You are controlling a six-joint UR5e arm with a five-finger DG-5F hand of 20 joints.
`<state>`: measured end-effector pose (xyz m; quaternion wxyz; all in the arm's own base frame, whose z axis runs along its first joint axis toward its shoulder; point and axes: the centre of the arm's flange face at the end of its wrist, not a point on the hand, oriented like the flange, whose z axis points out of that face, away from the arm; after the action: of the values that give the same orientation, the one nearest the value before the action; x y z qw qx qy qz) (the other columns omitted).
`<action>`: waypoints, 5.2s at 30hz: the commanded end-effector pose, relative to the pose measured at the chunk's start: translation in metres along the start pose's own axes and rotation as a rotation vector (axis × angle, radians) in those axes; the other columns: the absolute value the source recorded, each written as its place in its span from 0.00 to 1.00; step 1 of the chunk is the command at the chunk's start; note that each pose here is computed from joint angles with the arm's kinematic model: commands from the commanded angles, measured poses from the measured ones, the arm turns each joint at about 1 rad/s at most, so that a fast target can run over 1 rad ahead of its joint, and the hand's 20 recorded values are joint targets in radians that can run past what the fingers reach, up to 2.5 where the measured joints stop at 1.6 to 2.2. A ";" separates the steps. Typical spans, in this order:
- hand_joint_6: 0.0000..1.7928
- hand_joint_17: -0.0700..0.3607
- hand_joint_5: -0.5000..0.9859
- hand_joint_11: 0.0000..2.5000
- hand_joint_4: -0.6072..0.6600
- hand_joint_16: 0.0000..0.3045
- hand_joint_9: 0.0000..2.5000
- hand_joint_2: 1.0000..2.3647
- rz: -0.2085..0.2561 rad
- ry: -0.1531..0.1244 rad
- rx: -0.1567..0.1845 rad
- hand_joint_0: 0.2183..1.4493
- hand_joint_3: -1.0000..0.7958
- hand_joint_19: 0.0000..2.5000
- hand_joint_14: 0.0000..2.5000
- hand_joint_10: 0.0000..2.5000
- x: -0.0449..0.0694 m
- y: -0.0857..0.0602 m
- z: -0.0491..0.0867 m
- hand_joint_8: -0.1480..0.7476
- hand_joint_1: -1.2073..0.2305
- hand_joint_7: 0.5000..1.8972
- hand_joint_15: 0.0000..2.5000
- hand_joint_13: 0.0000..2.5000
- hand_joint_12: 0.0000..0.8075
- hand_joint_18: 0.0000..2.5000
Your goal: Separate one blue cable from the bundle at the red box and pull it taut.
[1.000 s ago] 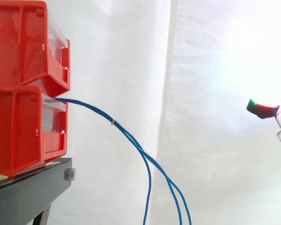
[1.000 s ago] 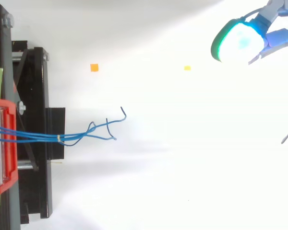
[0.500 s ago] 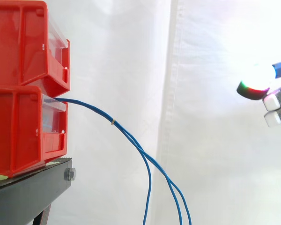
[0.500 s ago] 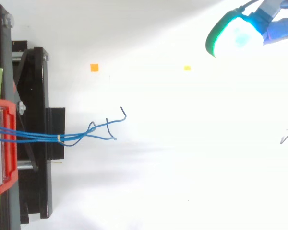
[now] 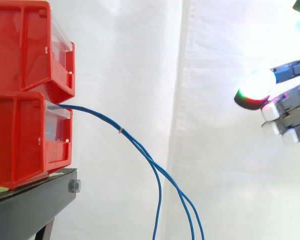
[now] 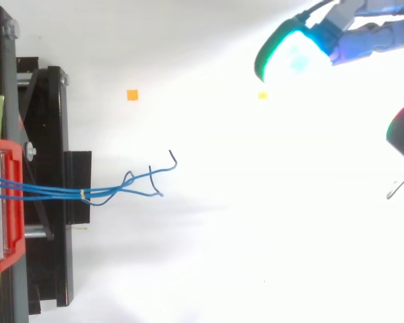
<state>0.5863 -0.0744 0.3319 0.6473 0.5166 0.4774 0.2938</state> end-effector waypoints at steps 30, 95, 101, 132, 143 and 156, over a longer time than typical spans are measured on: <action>0.28 0.44 0.21 0.20 0.61 0.17 0.28 0.00 -0.027 -0.013 -0.014 0.24 0.28 0.25 0.01 0.01 0.062 -0.039 0.085 0.48 0.47 0.29 0.17 0.23 0.44 0.20; 0.28 0.43 0.23 0.21 0.63 0.17 0.29 0.00 0.132 0.143 -0.119 0.25 0.28 0.27 0.01 0.01 0.157 -0.111 0.146 0.48 0.40 0.36 0.19 0.24 0.45 0.22; 0.28 0.43 0.24 0.22 0.62 0.17 0.29 0.00 0.149 0.151 -0.127 0.26 0.28 0.27 0.01 0.01 0.157 -0.108 0.148 0.48 0.40 0.43 0.19 0.25 0.44 0.23; 0.28 0.42 0.25 0.25 0.59 0.16 0.31 0.01 0.192 0.201 -0.161 0.29 0.34 0.28 0.01 0.01 0.146 -0.098 0.160 0.48 0.39 0.58 0.20 0.26 0.43 0.24; 0.28 0.42 0.25 0.26 0.59 0.16 0.32 0.00 0.197 0.207 -0.162 0.29 0.32 0.29 0.01 0.01 0.143 -0.098 0.161 0.48 0.40 0.60 0.21 0.26 0.44 0.25; 0.30 0.42 0.25 0.27 0.59 0.16 0.32 0.00 0.197 0.217 -0.172 0.29 0.33 0.29 0.01 0.01 0.133 -0.099 0.166 0.48 0.40 0.58 0.21 0.27 0.44 0.25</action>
<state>0.7771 -0.0497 0.1970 0.6018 0.4700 0.4646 0.4484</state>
